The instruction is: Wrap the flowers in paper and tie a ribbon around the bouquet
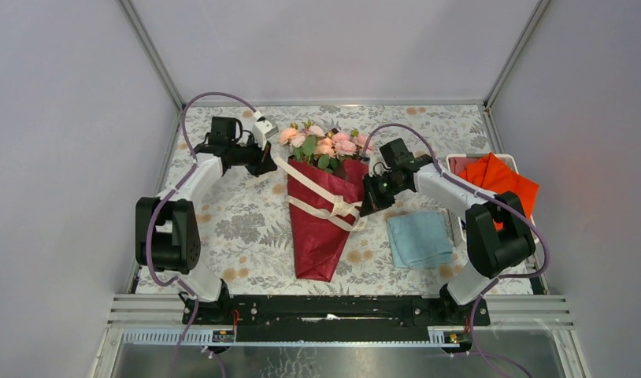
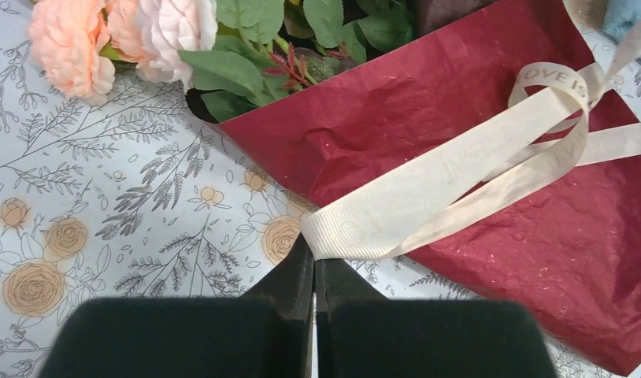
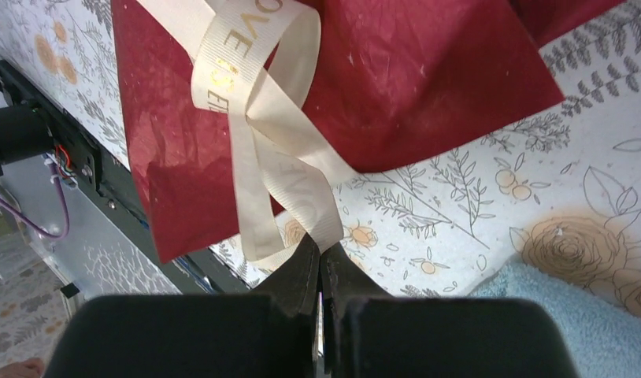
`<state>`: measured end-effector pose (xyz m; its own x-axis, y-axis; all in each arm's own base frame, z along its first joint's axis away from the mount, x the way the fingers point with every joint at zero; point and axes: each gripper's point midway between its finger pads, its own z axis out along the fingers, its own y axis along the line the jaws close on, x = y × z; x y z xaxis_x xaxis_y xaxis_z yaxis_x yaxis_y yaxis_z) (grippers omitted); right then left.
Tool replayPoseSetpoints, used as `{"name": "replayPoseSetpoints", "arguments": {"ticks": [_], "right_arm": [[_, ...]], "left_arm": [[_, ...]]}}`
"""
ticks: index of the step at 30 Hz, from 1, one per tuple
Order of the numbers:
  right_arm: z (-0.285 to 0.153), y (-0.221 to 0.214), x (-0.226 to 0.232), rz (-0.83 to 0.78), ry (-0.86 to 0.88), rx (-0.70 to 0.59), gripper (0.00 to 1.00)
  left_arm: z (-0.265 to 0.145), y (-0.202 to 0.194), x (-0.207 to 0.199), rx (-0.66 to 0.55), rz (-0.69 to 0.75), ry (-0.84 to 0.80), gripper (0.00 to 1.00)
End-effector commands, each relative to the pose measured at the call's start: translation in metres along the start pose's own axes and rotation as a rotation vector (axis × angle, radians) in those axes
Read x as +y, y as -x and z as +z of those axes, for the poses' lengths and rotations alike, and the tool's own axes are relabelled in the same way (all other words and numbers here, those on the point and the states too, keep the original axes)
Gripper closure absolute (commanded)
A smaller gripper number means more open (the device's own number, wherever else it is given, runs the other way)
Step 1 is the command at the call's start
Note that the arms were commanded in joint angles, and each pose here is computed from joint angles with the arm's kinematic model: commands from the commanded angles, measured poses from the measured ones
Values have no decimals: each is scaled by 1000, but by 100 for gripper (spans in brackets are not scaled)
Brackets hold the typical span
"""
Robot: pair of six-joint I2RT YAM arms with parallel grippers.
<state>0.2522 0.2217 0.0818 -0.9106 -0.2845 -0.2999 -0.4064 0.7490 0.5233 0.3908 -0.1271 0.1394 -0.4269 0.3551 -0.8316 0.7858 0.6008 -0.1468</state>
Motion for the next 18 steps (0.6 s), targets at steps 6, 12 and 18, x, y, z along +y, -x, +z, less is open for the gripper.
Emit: {"name": "replayPoseSetpoints", "arguments": {"ticks": [6,12,18], "right_arm": [[0,43,21,-42,45,-106,100],[-13,97,54,-104,120,-224,100],[-195,87,-144,473,-219,-903,100]], "left_arm": [[-3,7,-13,-8,29,-30,100],[9,2,-19,55,53,0,100],[-143,-121,125,399,-94,695,100]]}}
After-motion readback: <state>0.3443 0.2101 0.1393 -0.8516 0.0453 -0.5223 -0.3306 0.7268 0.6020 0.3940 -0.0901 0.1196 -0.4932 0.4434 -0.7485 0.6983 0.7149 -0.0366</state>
